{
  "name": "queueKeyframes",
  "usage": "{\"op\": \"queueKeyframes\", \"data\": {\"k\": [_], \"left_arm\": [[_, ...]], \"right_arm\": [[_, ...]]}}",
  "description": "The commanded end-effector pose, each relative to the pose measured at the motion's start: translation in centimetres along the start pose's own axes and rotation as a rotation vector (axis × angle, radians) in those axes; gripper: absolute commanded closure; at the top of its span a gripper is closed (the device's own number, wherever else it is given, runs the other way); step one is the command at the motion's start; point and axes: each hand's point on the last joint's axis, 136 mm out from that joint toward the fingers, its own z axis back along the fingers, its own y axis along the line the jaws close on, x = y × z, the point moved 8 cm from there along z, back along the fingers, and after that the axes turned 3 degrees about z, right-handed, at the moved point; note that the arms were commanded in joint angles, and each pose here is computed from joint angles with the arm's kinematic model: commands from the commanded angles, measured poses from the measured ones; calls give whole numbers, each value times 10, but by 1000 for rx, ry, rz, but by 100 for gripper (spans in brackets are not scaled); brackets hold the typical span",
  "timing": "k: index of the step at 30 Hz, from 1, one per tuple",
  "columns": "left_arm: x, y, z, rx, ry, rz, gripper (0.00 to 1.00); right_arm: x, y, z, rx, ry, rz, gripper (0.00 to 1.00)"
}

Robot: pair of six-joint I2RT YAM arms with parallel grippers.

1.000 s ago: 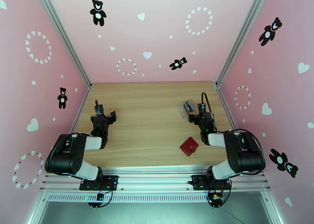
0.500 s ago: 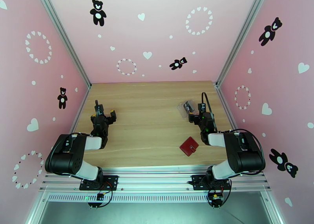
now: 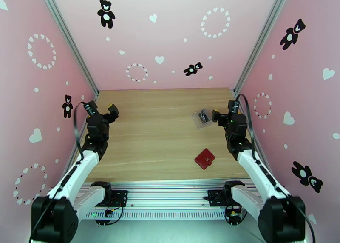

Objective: Put the credit cards into the card holder

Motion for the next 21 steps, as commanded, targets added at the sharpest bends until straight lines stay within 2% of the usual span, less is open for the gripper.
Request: {"op": "queueKeyframes", "data": {"k": [1,5,8,11,15,17,21], "left_arm": [[-34,-7,14,-80,389,178,2],[-37,-27,30,-170,594,257,6],[-49,-44,44,-287,722,268,8],[-61,-50,59,-321,814,244,9],[-80,-48,76,-355,867,226,9],[-88,-45,80,-361,885,223,9],[-103,-38,81,-352,910,200,9]], "right_arm": [[-46,-9,19,-85,325,-155,1],[-64,-6,45,-39,522,-200,1],[-77,-3,68,21,603,-237,5],[-94,0,84,59,674,-292,9],[-128,14,81,138,807,-403,15],[-149,18,76,136,897,-413,19],[-179,33,70,176,991,-406,25]]}}
